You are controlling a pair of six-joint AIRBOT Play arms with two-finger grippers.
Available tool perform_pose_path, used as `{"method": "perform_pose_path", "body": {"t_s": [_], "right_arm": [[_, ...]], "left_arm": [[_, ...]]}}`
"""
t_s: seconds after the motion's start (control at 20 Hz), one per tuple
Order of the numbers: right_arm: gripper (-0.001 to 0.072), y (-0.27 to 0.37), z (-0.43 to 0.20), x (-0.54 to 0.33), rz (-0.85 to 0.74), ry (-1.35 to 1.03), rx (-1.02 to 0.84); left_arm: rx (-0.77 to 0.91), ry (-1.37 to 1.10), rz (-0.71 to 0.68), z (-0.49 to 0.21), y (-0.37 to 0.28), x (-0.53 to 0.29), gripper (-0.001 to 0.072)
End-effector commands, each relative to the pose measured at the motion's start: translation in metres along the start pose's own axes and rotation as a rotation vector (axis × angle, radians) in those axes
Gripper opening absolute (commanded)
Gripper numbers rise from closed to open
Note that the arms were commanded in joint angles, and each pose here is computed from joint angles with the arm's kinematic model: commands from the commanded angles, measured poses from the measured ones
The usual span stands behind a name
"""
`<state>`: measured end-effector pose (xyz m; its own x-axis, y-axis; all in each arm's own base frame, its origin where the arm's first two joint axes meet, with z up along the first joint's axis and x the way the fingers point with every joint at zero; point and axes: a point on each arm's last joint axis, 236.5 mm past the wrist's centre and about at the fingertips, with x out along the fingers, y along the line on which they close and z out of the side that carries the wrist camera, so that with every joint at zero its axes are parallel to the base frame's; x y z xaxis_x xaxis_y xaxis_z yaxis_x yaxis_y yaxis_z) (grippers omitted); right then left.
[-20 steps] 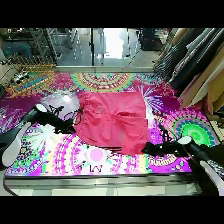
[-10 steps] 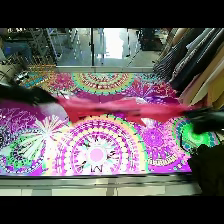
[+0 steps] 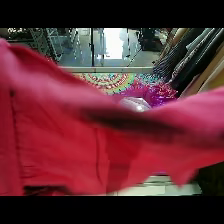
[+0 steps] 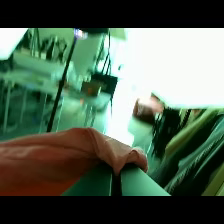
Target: Fold the clothes and pants, and hang the long-sleeved shirts on hangers.
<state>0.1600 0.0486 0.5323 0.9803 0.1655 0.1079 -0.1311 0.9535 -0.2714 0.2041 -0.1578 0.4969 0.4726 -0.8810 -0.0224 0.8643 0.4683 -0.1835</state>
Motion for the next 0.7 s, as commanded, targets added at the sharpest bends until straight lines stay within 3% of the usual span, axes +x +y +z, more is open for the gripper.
{"method": "perform_pose_path", "body": {"t_s": [0.0, 0.2, 0.4, 0.5, 0.65], "right_arm": [[0.0013, 0.001, -0.095, 0.101, 0.118, 0.306, 0.087], [0.0014, 0.054, -0.285, 0.235, 0.387, 0.664, 0.373], [0.0014, 0.075, -0.481, 0.303, 0.336, 0.915, 0.555], [0.0014, 0.081, -0.536, 0.320, 0.300, 0.956, 0.617], [0.0014, 0.080, -0.547, 0.329, 0.277, 0.938, 0.641]], "left_arm": [[-0.179, 0.084, 0.270, -0.041, 0.106, 0.001, 0.0010], [-0.593, 0.343, 0.324, -0.214, 0.237, 0.060, 0.0012], [-0.802, 0.375, 0.529, -0.356, 0.360, 0.103, 0.0010], [-0.885, 0.300, 0.617, -0.396, 0.408, 0.115, 0.0010], [-0.936, 0.250, 0.619, -0.406, 0.434, 0.127, 0.0010]]}}
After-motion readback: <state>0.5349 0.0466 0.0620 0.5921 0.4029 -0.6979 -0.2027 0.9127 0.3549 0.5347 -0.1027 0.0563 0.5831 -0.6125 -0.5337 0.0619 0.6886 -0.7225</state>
